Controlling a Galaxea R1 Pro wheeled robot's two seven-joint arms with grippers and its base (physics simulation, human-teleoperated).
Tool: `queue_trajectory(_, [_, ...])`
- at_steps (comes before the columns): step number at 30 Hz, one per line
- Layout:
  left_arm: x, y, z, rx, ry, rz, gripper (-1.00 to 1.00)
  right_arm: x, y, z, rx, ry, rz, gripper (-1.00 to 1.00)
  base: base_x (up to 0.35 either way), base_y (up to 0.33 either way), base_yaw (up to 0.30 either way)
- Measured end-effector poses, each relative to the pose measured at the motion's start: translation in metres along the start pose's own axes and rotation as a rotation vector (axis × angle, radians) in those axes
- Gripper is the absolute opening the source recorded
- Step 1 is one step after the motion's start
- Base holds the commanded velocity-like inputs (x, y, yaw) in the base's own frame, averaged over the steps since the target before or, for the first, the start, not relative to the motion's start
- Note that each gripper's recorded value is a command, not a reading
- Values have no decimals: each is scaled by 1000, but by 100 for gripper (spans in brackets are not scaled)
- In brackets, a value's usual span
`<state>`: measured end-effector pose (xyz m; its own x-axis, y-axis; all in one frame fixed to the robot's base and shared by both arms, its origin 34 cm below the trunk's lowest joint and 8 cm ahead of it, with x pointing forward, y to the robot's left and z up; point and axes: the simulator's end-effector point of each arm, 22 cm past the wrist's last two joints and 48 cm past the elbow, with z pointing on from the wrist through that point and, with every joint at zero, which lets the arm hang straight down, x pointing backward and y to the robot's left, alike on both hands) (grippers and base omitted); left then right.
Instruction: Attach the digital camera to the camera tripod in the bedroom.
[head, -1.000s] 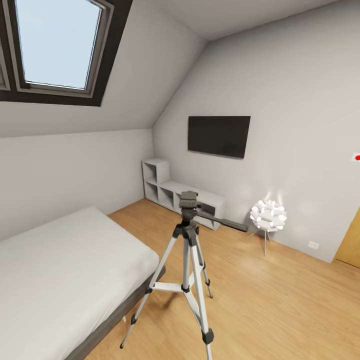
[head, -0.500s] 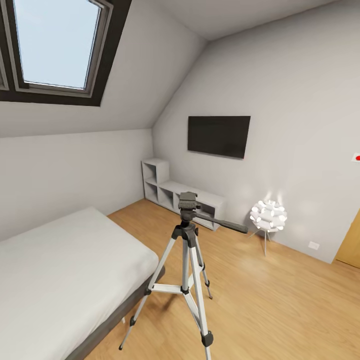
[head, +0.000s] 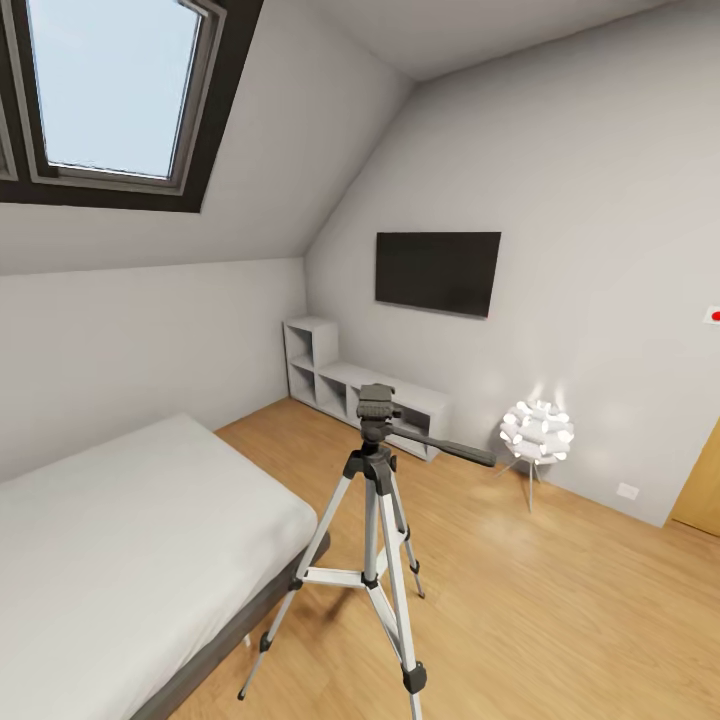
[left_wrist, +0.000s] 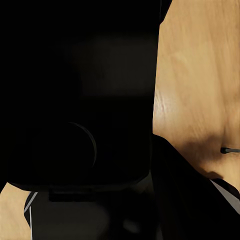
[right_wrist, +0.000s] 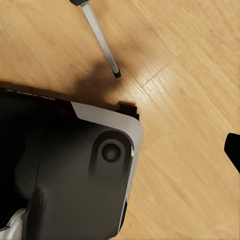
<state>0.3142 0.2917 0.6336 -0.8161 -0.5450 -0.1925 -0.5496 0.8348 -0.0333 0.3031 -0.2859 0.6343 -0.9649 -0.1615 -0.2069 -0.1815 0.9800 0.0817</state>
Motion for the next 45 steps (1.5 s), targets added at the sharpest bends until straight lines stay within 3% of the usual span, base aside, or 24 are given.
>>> queue_trajectory(25, [8,5,3,-13,21,2,-100,9,1,3,-2,24,-1,100,0,0,0])
queue_trajectory(34, [30,16,5,-27,62,7,-100,17,-3,3,2,41,6,100,0,0,0])
queue_trajectory(45, [70,28,5,2,118,18,-100,80,1,1,-4,116,17,100,0,0,0])
